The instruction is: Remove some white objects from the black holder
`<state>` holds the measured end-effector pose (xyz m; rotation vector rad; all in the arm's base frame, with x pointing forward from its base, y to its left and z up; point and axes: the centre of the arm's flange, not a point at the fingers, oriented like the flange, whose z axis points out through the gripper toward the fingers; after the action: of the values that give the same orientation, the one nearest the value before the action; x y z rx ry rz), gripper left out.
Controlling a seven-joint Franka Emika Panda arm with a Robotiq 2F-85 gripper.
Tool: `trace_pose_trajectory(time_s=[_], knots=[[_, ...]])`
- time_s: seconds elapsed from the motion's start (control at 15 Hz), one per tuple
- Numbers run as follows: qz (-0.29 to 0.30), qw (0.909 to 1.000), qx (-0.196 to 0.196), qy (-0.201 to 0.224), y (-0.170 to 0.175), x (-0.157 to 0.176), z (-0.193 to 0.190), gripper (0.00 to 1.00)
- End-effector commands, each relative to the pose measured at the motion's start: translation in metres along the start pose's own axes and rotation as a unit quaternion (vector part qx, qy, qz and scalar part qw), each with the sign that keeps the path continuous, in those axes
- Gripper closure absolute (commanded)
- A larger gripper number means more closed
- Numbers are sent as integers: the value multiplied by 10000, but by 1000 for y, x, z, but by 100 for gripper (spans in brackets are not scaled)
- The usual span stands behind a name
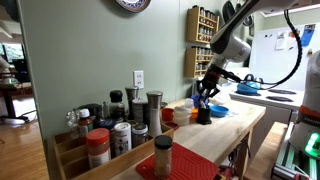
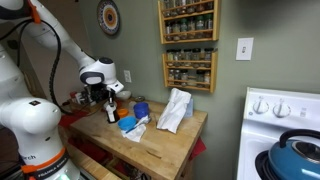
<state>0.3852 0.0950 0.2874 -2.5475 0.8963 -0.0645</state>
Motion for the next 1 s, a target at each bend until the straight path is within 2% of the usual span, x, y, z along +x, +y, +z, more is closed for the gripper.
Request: trace_pose_trajectory(time_s=[0.0, 0.13, 0.33, 0.47, 0.73, 0.93], knots=[[10, 9999, -108, -73, 12, -7, -7, 68], [2, 9998, -159, -74, 14, -6, -6, 68], [-17, 9997, -215, -67, 15, -5, -6, 73], [-24, 9997, -245, -54, 16, -4, -7, 79], [-27, 9996, -294, -18, 17, -1, -10, 100], [-32, 9994, -342, 7, 19, 1, -12, 100]])
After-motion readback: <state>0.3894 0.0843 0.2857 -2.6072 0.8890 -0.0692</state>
